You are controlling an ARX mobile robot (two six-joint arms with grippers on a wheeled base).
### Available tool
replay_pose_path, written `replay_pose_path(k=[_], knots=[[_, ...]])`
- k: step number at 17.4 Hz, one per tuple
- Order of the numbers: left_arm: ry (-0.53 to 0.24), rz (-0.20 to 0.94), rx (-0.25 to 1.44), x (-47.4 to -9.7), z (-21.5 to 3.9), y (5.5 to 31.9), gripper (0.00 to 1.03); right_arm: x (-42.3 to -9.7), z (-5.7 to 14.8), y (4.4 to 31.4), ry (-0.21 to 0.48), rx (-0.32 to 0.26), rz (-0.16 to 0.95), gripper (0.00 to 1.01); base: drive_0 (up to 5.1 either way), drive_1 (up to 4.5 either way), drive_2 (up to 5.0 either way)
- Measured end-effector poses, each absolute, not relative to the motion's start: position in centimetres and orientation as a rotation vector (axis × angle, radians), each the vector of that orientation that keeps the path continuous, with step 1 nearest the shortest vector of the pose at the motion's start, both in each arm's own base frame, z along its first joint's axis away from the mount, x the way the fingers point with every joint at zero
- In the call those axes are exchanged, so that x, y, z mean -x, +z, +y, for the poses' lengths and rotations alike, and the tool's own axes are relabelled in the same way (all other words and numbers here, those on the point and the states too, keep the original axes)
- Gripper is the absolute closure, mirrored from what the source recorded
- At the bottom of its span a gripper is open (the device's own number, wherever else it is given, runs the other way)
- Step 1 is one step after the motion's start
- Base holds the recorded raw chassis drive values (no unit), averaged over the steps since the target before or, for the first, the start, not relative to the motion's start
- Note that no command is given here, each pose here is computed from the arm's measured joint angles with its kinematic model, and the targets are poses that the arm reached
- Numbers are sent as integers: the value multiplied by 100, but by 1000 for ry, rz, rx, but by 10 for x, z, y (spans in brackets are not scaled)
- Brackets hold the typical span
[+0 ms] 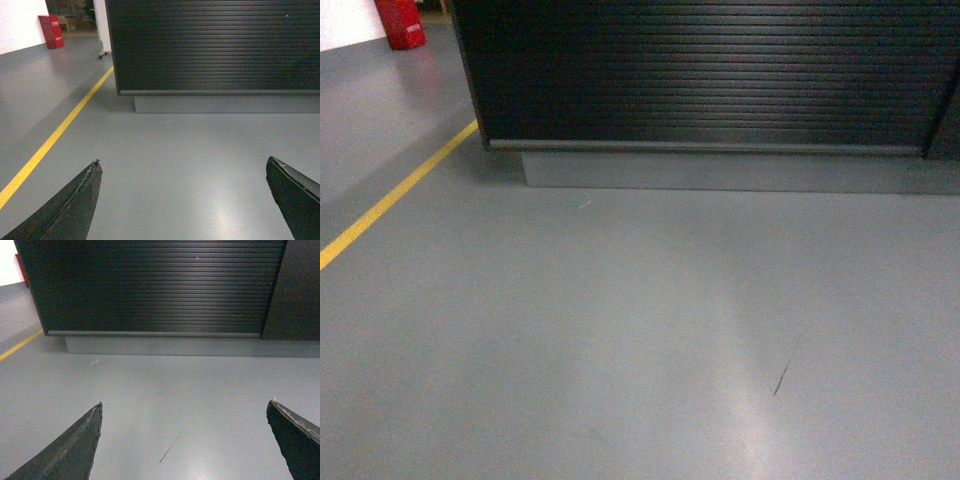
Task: Place dark red mango on scale at checkout
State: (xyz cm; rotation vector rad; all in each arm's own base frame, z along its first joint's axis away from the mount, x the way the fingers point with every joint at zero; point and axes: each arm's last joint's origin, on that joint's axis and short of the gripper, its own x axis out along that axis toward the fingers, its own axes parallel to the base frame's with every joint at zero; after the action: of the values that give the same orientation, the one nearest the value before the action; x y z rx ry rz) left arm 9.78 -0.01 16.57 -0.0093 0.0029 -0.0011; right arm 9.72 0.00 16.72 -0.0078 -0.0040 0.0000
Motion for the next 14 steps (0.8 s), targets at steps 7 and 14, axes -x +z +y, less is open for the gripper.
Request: replay_pose_path(k=[7,14], knots=[[-1,4,9,-98,0,166,5,-97,0,167,0,8,-2,3,-4,425,-432],[0,7,9,-98,0,165,5,-97,0,167,0,8,-2,3,0,426,-425]])
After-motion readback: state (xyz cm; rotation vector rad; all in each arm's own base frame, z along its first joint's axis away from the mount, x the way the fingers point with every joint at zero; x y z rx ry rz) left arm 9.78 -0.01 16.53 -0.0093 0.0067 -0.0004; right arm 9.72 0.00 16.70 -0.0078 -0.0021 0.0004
